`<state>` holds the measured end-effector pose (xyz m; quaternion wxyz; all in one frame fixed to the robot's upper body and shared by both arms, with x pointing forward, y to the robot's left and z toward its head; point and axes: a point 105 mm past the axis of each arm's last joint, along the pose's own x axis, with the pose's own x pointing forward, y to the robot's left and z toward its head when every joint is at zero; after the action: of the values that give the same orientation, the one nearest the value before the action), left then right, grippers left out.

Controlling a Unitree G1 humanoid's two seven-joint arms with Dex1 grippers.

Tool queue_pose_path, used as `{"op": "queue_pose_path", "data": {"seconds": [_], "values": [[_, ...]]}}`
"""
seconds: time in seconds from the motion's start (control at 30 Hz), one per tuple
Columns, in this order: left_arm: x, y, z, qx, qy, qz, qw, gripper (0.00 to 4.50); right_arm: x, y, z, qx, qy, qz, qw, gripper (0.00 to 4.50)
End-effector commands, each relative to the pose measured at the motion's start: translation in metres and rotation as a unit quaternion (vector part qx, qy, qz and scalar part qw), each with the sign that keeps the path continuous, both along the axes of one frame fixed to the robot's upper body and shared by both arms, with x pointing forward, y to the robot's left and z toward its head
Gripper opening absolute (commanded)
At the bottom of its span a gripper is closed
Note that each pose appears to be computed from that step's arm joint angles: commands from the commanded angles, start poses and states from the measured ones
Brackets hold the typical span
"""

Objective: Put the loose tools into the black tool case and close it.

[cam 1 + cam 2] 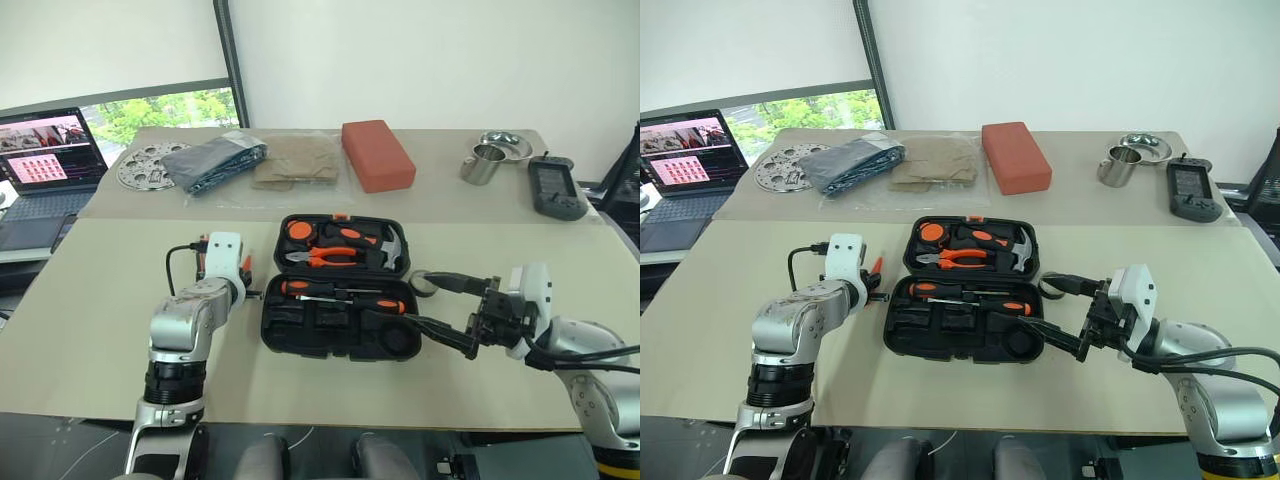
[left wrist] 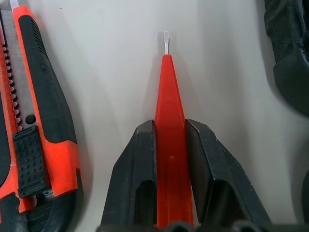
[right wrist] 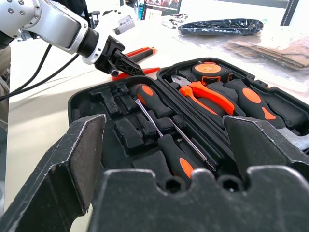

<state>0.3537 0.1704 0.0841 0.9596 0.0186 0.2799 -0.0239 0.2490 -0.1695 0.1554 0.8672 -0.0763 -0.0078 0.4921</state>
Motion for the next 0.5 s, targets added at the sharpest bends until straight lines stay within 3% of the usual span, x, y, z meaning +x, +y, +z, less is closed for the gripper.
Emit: {"op": "queue_pose_path", "data": {"seconds": [0.03,0.17,0.33,0.4,0.5], "values": [[-0.002,0.003,-0.001,0.004,0.001,0.006,1.000,0.43,-0.003,0.000,0.016,-0.001,-0.044,0.004,0.999,4.50],[0.004,0.003,0.017,0.015,-0.051,0.000,0.999,0.43,-0.003,0.001,0.018,-0.001,-0.049,0.009,0.999,4.50],[0.020,-0.004,0.061,0.037,-0.174,-0.056,0.982,0.43,0.001,0.001,0.029,0.028,-0.081,-0.001,0.996,4.50],[0.022,-0.020,0.081,0.028,-0.226,-0.118,0.967,0.43,0.001,0.001,0.027,0.027,-0.074,0.003,0.997,4.50],[0.007,-0.050,0.100,0.025,-0.277,-0.285,0.917,0.43,0.000,-0.003,0.024,0.016,-0.069,0.005,0.997,4.50]]}}
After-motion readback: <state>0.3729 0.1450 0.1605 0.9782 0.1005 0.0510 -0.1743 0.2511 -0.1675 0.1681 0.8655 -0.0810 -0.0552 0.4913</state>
